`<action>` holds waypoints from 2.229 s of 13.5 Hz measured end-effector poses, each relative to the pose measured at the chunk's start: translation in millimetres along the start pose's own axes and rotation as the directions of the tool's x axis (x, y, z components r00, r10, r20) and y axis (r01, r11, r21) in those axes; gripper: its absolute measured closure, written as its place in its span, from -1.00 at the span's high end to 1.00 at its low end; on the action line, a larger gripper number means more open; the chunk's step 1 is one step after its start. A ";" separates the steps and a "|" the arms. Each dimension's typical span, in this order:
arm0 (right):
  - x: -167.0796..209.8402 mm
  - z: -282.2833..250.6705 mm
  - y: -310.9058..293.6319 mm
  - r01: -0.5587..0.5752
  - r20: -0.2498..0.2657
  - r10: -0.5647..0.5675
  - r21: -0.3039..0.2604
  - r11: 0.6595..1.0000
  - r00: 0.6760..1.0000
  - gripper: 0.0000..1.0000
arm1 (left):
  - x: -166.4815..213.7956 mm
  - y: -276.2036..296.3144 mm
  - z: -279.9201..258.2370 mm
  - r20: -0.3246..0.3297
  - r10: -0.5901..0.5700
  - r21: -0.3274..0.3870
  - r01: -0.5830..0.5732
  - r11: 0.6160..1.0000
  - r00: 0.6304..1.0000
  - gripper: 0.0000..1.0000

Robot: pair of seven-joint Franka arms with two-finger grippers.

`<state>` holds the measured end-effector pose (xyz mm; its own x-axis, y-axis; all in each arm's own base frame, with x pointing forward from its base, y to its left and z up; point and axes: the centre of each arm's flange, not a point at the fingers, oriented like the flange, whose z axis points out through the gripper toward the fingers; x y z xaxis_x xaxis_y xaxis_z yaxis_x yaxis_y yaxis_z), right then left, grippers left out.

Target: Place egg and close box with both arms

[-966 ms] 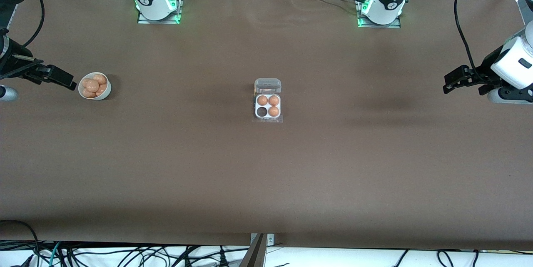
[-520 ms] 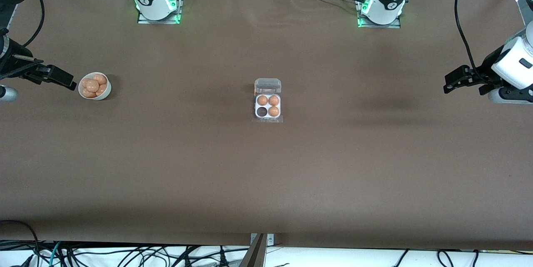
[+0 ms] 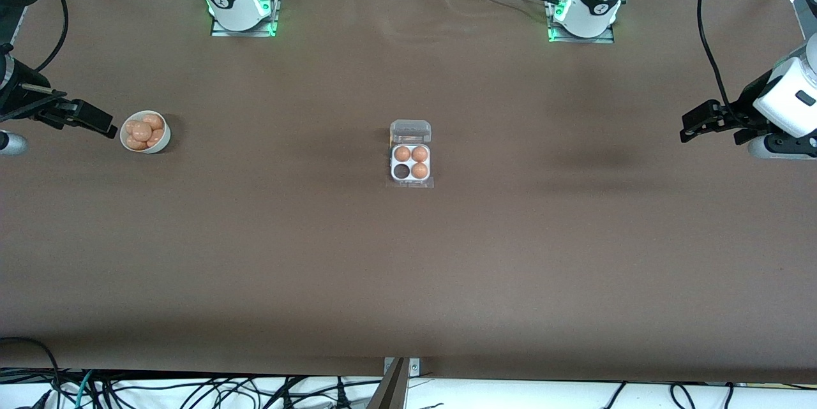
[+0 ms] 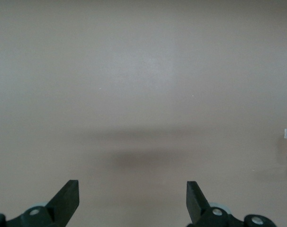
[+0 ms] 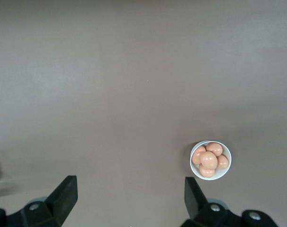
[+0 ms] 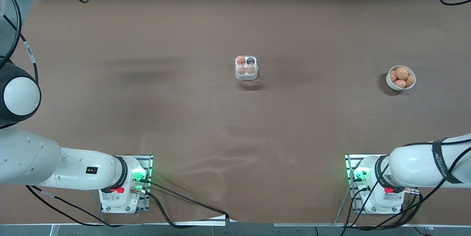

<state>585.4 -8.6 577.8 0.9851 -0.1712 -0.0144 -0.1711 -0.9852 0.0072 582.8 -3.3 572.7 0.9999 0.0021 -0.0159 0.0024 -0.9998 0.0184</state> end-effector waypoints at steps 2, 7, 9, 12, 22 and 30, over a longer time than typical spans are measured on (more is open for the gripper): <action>0.0 0.0 0.0 0.000 0.000 0.000 0.000 1.000 1.000 1.00 | 0.0 -1.1 0.3 0.001 -0.002 0.000 0.002 1.000 1.000 1.00; 0.0 0.0 0.0 0.000 0.000 0.000 0.000 1.000 1.000 1.00 | 1.2 -1.3 3.4 0.008 -0.003 0.001 0.003 1.000 1.000 1.00; 0.0 0.0 0.0 0.000 0.000 0.000 0.000 1.000 1.000 1.00 | 2.1 -0.8 5.6 0.011 -0.003 0.001 0.003 1.000 1.000 1.00; 0.0 0.0 0.0 0.000 0.000 0.000 0.000 1.000 1.000 1.00 | 2.5 -0.8 6.6 0.013 -0.003 0.001 0.003 1.000 1.000 1.00; 1.3 10.1 -0.1 0.003 0.022 -0.003 -0.004 1.000 1.000 1.00 | 2.5 -1.2 6.6 0.013 -0.005 0.001 0.005 1.000 1.000 1.00; 18.4 105.5 37.1 0.105 0.157 -0.093 -0.073 0.992 0.983 1.00 | 2.5 -3.0 6.6 0.013 -0.010 0.001 0.010 1.000 1.000 1.00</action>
<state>595.6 -48.8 472.3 0.9821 -0.0775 -0.1717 -0.0648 -0.9948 0.0789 585.2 -0.5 566.1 0.9995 0.0115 -0.0290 0.0120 -0.9998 0.0170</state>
